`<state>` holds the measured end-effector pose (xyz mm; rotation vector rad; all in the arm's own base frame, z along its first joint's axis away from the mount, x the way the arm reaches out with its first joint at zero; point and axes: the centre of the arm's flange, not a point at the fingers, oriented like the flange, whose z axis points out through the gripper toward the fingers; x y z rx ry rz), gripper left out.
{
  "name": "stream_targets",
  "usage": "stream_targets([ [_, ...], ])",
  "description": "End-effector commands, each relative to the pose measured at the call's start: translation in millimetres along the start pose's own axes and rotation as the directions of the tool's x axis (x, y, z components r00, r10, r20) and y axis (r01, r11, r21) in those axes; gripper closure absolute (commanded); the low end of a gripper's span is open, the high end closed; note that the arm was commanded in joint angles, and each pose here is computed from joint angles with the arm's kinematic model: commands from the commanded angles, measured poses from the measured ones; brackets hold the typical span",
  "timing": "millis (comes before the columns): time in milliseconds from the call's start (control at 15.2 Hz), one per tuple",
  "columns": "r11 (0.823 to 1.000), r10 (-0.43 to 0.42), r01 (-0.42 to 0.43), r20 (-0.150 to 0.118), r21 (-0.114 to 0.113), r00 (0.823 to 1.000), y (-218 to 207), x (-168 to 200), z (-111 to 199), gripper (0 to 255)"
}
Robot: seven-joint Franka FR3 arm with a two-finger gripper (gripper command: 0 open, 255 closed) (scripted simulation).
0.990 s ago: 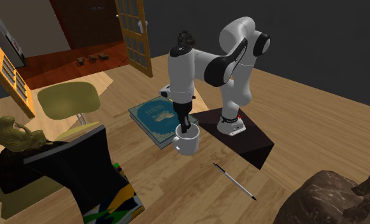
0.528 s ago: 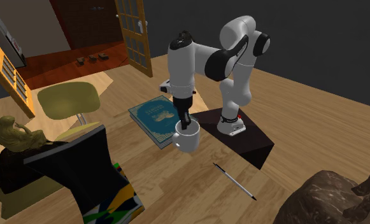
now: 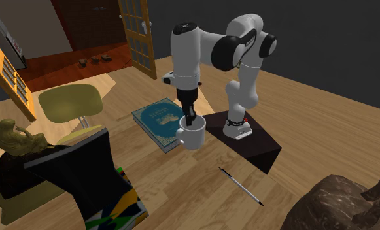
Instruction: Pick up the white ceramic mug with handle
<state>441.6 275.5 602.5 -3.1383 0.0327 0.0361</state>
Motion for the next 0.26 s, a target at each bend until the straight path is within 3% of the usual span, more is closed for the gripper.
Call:
stream_targets([
  [0,1.0,0.0,0.0,0.0,0.0,1.0,-1.1,-0.9,-10.3,255],
  [198,1.0,0.0,0.0,0.0,0.0,1.0,-1.1,-1.1,-16.4,255],
])
